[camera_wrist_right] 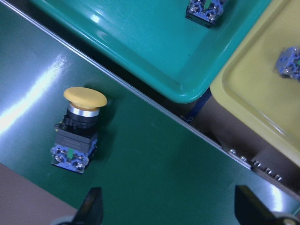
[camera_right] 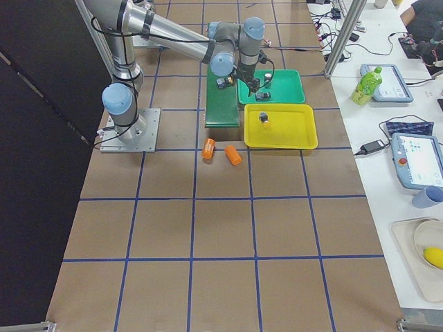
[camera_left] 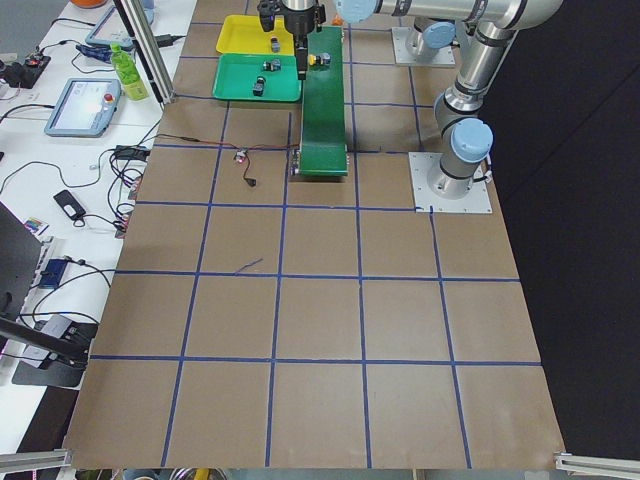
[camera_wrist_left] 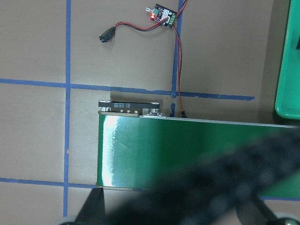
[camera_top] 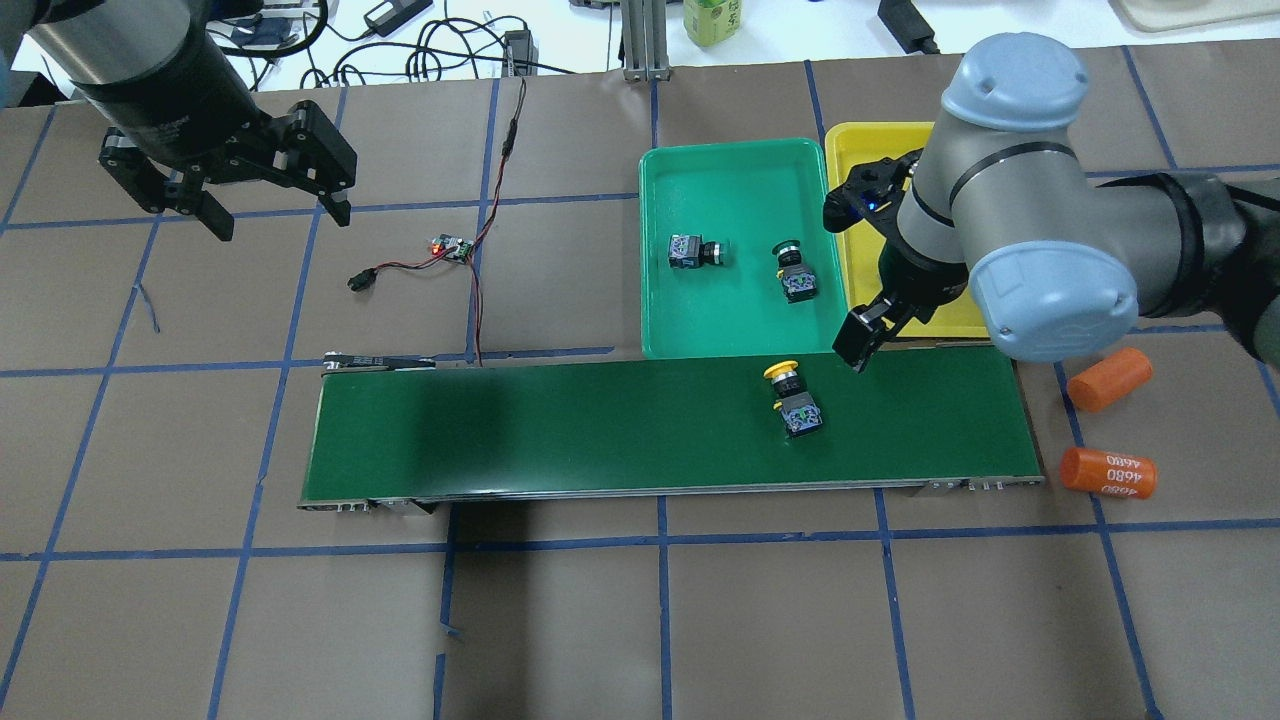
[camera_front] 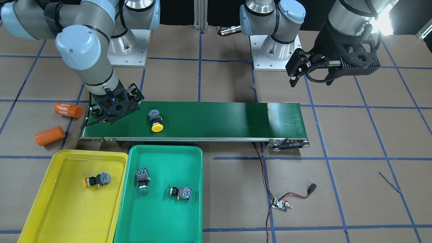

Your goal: Sort buttons by color to trays

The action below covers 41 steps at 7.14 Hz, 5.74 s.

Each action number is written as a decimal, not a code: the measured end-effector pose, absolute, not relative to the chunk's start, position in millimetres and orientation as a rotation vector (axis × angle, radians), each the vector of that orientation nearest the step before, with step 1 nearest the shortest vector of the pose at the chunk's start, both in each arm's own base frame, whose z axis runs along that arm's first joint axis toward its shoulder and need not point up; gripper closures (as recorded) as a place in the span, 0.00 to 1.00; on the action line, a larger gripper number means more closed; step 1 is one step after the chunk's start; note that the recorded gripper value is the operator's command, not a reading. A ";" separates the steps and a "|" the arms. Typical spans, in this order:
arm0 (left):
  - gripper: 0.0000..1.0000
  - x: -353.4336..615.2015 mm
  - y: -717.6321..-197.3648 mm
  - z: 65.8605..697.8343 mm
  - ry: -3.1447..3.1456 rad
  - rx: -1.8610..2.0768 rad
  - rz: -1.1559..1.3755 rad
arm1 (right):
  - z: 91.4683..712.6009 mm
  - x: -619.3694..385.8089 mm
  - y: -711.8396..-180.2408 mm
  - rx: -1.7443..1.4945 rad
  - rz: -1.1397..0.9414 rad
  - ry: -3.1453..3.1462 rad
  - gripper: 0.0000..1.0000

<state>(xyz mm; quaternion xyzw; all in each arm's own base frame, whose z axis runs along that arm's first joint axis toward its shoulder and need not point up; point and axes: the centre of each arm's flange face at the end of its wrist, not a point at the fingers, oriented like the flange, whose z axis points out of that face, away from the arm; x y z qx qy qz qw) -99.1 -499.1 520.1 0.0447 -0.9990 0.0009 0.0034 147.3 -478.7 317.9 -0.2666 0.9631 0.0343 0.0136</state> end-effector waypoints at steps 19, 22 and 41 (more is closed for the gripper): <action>0.00 -99.4 -500.2 519.8 -3.128 0.140 0.008 | 274.6 9.3 -607.0 -0.389 0.134 3.126 0.66; 0.00 -99.4 -500.2 520.0 -3.128 0.140 0.008 | 262.5 -20.4 -631.8 -0.429 0.139 3.112 0.00; 0.00 -99.8 -498.8 518.7 -3.134 0.136 0.004 | 507.2 173.8 -438.4 0.010 -0.014 3.154 0.00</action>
